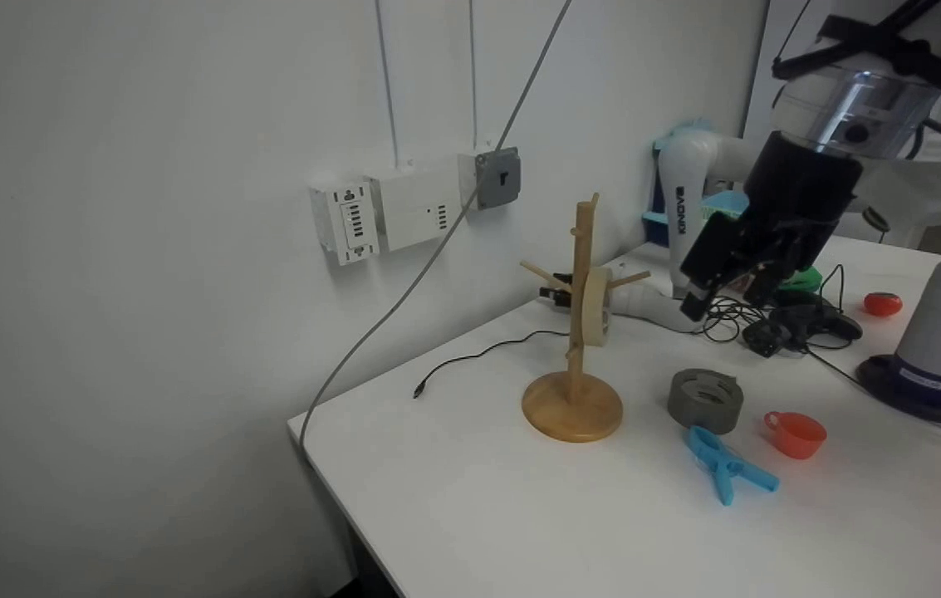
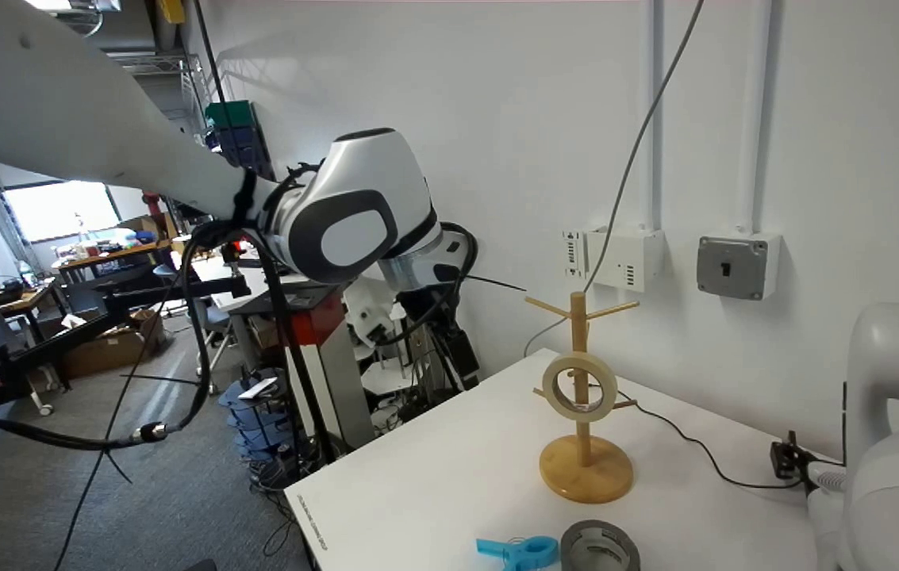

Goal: Take the masking tape from the wooden holder and put it on the table

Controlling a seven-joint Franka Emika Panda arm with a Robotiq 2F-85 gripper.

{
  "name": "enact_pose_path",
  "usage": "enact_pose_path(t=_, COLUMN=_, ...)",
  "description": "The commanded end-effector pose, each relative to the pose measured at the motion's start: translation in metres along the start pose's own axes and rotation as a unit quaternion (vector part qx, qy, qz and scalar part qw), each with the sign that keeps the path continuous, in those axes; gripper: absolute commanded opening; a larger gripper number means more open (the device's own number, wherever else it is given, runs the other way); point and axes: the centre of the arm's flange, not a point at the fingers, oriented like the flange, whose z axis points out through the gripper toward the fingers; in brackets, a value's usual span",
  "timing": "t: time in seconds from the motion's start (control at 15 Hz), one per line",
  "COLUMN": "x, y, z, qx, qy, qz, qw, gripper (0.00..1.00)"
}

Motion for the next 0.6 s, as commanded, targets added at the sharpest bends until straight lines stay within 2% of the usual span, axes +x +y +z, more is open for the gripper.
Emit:
enact_pose_path(t=0.0, x=0.022, y=-0.003, z=0.017, qx=-0.007, qy=0.023, qz=-0.005, qw=0.9997, gripper=1.00)
enact_pose_path(t=0.27, x=0.038, y=-0.004, z=0.022, qx=-0.016, qy=0.027, qz=0.004, qw=0.9995, gripper=1.00)
enact_pose_path(t=0.33, x=0.023, y=0.003, z=0.020, qx=-0.012, qy=0.019, qz=-0.006, qw=0.9997, gripper=1.00)
enact_pose_path(t=0.53, x=0.029, y=0.003, z=0.022, qx=-0.012, qy=0.021, qz=-0.003, qw=0.9997, gripper=1.00)
